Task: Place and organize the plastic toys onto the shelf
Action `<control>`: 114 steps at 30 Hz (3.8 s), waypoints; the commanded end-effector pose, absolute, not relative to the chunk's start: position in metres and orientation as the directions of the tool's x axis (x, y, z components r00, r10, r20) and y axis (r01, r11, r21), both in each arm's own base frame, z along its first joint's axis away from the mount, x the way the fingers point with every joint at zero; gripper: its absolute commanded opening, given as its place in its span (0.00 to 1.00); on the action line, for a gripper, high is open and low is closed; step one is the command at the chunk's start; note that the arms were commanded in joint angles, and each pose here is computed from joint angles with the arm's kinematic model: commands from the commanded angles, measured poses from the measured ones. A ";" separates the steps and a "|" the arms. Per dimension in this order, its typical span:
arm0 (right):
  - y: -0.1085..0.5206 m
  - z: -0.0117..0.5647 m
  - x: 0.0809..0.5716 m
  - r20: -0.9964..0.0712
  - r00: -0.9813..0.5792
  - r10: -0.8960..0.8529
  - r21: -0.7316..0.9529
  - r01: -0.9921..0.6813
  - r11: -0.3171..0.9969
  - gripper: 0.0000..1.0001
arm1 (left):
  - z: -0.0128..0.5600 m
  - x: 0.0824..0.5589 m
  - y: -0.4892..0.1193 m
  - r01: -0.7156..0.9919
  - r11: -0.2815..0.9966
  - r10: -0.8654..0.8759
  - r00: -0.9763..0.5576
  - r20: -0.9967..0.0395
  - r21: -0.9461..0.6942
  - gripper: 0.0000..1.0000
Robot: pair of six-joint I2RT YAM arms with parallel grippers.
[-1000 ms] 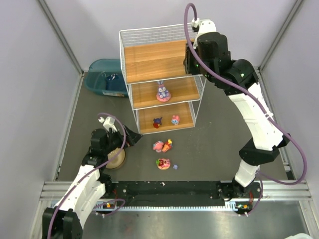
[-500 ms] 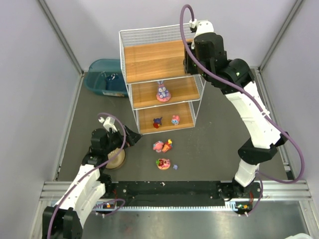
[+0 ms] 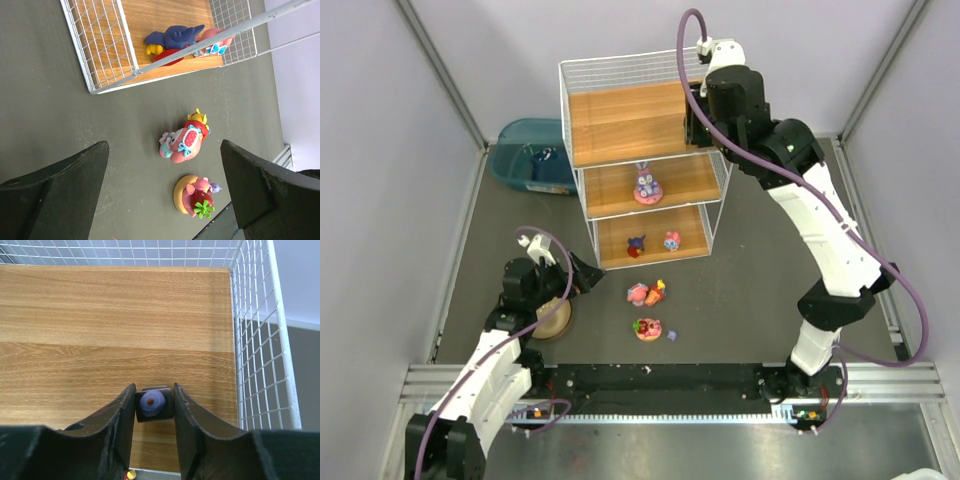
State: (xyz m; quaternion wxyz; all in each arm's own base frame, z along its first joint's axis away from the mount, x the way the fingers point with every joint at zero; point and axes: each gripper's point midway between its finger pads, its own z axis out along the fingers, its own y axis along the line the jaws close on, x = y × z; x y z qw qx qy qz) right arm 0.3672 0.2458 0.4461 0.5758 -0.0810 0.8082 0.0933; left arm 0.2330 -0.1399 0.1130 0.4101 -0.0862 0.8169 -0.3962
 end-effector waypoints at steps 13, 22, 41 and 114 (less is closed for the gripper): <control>0.235 0.450 0.361 -0.949 -0.314 -0.003 0.074 -0.231 0.970 0.58 | 0.125 0.240 -0.140 0.226 0.673 -0.462 -0.615 -0.639 -0.704 0.99; 0.220 0.505 0.346 -0.977 -0.182 0.111 0.154 -0.244 0.958 0.79 | 0.127 0.239 -0.141 0.228 0.668 -0.466 -0.614 -0.637 -0.709 0.99; 0.242 0.531 0.248 -0.995 -0.043 0.090 0.100 -0.515 0.851 0.80 | 0.132 0.231 -0.139 0.223 0.665 -0.476 -0.609 -0.634 -0.713 0.99; 0.294 0.023 0.104 -0.445 -0.887 0.118 0.177 0.042 0.983 0.23 | 0.129 0.191 -0.154 0.328 0.605 -0.386 -0.676 -0.627 -0.726 0.99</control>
